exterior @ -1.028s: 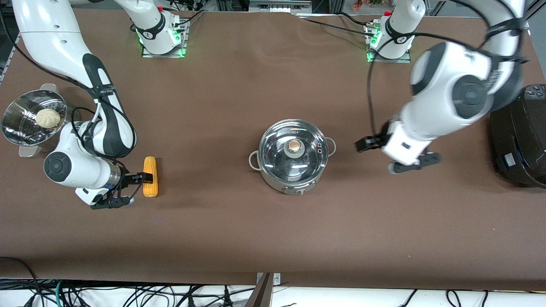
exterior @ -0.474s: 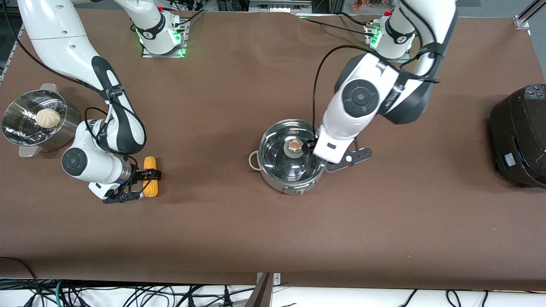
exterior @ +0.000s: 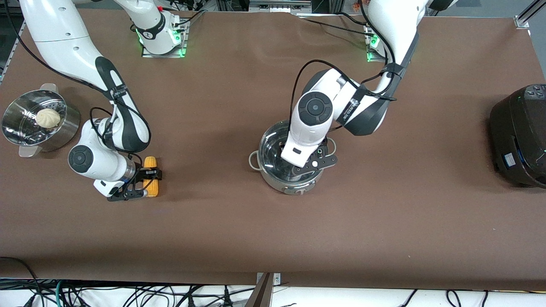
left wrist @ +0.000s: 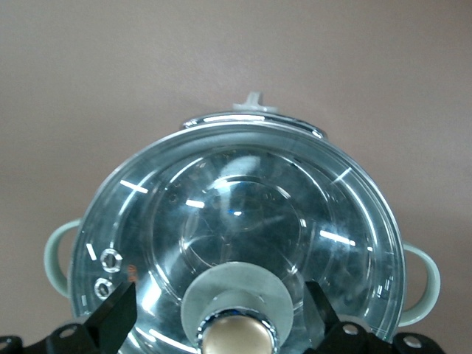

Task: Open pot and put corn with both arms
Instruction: 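Grasp the corn with the right gripper while the left gripper grips the lid knob, then lift the glass lid off the pot with the left gripper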

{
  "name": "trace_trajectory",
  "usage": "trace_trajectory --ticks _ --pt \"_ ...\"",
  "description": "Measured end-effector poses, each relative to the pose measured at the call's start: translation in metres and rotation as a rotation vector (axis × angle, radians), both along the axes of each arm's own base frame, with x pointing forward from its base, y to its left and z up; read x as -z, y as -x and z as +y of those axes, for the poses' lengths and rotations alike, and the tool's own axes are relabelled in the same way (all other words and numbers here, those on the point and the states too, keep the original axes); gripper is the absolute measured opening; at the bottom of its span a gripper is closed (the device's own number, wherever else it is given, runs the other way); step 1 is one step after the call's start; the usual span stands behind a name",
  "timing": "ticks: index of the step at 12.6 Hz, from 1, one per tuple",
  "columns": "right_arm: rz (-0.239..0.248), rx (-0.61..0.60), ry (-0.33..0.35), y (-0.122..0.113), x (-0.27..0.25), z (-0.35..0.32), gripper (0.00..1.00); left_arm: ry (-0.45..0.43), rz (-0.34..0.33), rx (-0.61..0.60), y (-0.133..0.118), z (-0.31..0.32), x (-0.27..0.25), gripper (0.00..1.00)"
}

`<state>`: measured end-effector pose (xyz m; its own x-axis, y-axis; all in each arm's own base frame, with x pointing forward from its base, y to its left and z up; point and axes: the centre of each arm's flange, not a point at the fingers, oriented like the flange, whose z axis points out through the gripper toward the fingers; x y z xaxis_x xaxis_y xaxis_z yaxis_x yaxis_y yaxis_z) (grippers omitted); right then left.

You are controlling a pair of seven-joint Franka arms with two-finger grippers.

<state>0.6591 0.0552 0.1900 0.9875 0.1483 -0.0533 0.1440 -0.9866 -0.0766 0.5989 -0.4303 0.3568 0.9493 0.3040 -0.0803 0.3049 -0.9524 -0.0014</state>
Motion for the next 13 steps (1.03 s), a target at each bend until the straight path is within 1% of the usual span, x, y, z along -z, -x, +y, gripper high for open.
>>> trace_trajectory --ticks 1,6,8,9,10,11,12,13 --pt "-0.003 -0.001 -0.001 0.0 -0.002 0.001 0.44 -0.001 0.002 0.004 0.001 -0.003 0.003 0.99" --pt "-0.007 -0.01 -0.007 -0.003 -0.012 0.007 0.44 -0.002 0.007 0.01 0.004 -0.006 0.006 1.0" --pt "-0.013 -0.012 -0.008 -0.007 -0.029 0.008 0.44 0.002 0.011 0.009 0.007 -0.011 0.006 0.97" --pt "-0.015 -0.013 -0.008 -0.01 -0.04 0.008 0.41 0.006 0.013 0.004 0.01 -0.014 0.006 0.96" --pt "-0.009 -0.015 -0.009 -0.014 -0.055 0.008 0.35 0.01 0.017 0.006 0.013 -0.018 0.005 0.89" --pt "0.006 -0.016 -0.008 -0.02 -0.072 0.007 0.32 0.012 0.019 0.008 0.015 -0.021 0.005 0.89" --pt "0.019 -0.018 -0.009 -0.026 -0.092 0.005 0.32 0.013 0.02 0.009 0.016 -0.022 0.005 0.81" --pt "0.029 -0.018 -0.009 -0.032 -0.114 0.004 0.32 0.007 0.028 0.009 0.017 -0.021 0.005 0.69"
